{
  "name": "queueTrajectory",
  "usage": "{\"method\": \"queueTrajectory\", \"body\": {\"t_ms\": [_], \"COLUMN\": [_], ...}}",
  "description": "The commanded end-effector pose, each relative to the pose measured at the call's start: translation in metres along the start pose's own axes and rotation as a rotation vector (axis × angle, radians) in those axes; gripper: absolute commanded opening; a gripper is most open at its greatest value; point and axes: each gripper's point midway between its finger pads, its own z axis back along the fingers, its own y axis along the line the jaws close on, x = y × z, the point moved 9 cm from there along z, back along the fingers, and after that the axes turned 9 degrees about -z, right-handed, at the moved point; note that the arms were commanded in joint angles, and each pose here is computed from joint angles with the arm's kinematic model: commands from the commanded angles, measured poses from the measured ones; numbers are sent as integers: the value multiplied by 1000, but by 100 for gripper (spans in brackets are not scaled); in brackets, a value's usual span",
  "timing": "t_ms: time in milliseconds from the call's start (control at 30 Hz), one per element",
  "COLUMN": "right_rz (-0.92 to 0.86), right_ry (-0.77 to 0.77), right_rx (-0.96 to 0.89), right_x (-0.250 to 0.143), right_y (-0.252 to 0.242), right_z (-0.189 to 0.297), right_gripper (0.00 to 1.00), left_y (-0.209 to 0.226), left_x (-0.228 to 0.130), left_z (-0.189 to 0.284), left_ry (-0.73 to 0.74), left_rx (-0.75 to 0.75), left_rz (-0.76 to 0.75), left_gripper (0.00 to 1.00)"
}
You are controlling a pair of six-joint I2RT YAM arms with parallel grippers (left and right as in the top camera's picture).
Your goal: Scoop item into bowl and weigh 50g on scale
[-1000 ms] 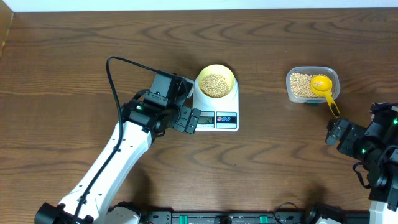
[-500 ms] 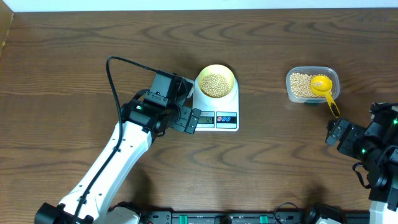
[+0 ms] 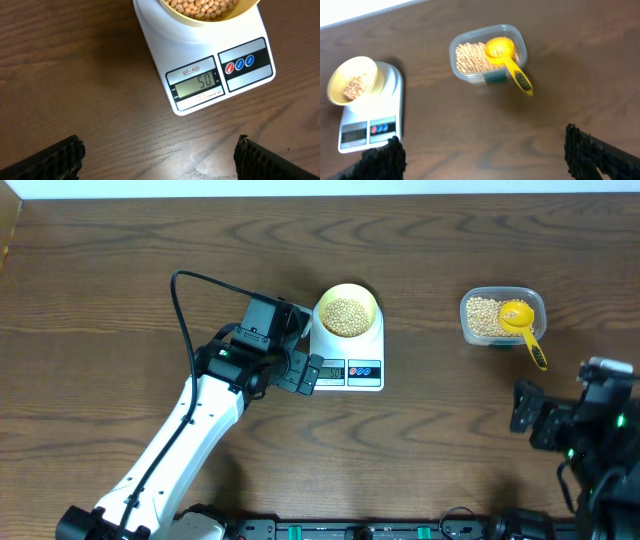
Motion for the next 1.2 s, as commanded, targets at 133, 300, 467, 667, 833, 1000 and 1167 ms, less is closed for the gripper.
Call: {"method": "queueTrajectory", "body": {"t_ms": [133, 300, 467, 667, 833, 1000, 1167], "right_rz": [74, 93, 202, 271, 357, 371, 373], "right_ry": [-189, -288, -379, -470, -517, -554, -571], "right_rx": [60, 83, 90, 100, 107, 113, 120], "right_x": [-36, -61, -73, -81, -85, -87, -89], "right_y": [-6, -15, -20, -23, -23, -23, -23], "right_z": [-10, -33, -51, -74, -84, -86, -91], "right_gripper": [99, 99, 99, 99, 99, 99, 99], "left_y": [0, 0, 0, 0, 0, 0, 0], "left_x": [0, 0, 0, 0, 0, 0, 0], "left_z": [1, 1, 1, 1, 1, 1, 1], "left_ry": [-1, -1, -1, -1, -1, -1, -1], "left_rx": [5, 5, 5, 5, 5, 5, 5], "left_rz": [-16, -16, -16, -16, -16, -16, -16], "left_gripper": [98, 98, 98, 98, 98, 98, 98]}}
